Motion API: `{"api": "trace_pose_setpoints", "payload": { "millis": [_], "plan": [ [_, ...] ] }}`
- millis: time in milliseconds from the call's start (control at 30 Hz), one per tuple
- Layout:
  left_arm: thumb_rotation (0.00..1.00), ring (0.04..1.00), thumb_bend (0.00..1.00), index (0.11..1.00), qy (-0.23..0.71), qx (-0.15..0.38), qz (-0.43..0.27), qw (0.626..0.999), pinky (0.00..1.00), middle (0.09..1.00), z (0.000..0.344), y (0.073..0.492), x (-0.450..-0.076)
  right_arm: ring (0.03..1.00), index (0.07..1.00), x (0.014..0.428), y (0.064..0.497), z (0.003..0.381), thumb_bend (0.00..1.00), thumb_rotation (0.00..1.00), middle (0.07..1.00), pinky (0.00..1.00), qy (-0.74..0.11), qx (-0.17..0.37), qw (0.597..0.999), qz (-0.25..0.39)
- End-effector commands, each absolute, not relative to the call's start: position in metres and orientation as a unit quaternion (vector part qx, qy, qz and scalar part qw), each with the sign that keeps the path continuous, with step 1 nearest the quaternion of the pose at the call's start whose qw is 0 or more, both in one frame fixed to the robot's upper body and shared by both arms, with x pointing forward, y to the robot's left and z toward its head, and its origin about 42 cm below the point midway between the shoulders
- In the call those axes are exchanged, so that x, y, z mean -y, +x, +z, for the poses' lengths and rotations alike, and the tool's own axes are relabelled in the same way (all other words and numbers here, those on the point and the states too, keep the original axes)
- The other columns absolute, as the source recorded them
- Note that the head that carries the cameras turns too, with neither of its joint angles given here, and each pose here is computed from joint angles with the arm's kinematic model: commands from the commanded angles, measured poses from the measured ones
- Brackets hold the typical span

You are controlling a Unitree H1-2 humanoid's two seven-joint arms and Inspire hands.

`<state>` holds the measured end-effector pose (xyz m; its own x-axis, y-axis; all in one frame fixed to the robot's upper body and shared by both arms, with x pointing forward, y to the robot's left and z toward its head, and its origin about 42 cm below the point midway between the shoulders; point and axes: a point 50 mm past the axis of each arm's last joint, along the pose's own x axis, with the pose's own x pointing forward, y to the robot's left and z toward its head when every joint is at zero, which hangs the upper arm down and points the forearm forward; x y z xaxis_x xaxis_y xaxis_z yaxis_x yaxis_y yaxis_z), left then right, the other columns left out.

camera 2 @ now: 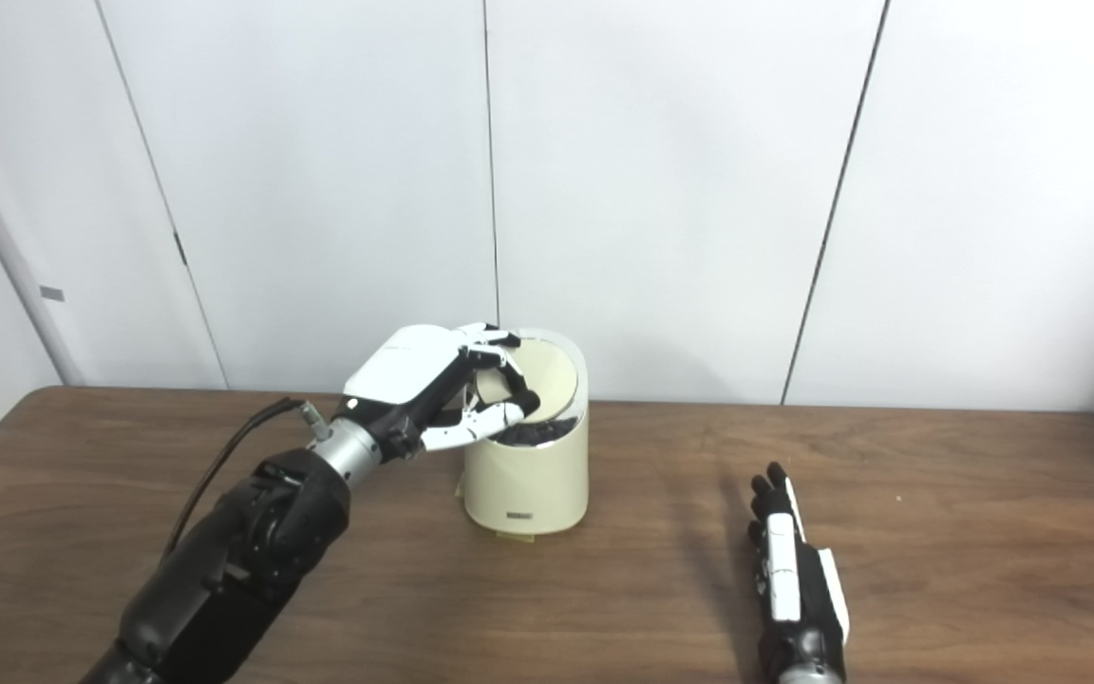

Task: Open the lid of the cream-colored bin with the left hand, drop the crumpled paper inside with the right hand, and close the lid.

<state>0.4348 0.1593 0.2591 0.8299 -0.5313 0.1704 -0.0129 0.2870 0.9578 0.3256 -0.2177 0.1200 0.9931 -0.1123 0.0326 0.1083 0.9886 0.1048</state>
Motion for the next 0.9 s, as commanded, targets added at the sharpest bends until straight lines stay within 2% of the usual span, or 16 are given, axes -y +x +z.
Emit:
{"api": "trace_pose_setpoints", "payload": {
  "millis": [0,200,400,567,700,867],
  "plan": [
    [0.99,0.921,0.49,0.715,0.594,0.254,-0.175,0.743,0.83,0.885,0.263,0.439,-0.153,0.99,1.0,0.215,0.334,0.139,0.66,1.0,0.969,1.0,0.05,0.051,0.996,-0.051],
    [1.0,0.936,0.49,0.72,0.633,0.256,-0.18,0.708,0.9,0.898,0.251,0.437,-0.154,0.986,1.0,0.215,0.334,0.139,0.65,1.0,0.969,1.0,0.05,0.051,0.996,-0.056],
    [1.0,0.968,0.5,0.748,0.695,0.249,-0.189,0.648,0.95,0.933,0.243,0.435,-0.155,0.986,1.0,0.213,0.335,0.142,0.65,1.0,0.967,1.0,0.037,0.053,0.996,-0.055],
    [1.0,0.996,0.53,0.725,0.726,0.245,-0.195,0.612,0.99,0.951,0.238,0.432,-0.155,0.984,1.0,0.213,0.335,0.143,0.65,1.0,0.965,1.0,0.034,0.055,0.996,-0.057],
    [1.0,0.999,0.53,0.72,0.727,0.248,-0.192,0.61,0.99,0.95,0.239,0.429,-0.154,0.986,1.0,0.212,0.335,0.144,0.65,1.0,0.964,1.0,0.036,0.054,0.996,-0.056],
    [1.0,0.954,0.52,0.737,0.684,0.256,-0.186,0.657,0.93,0.92,0.245,0.428,-0.156,0.981,1.0,0.211,0.336,0.145,0.65,1.0,0.959,1.0,0.032,0.052,0.996,-0.057]
  ]
}}
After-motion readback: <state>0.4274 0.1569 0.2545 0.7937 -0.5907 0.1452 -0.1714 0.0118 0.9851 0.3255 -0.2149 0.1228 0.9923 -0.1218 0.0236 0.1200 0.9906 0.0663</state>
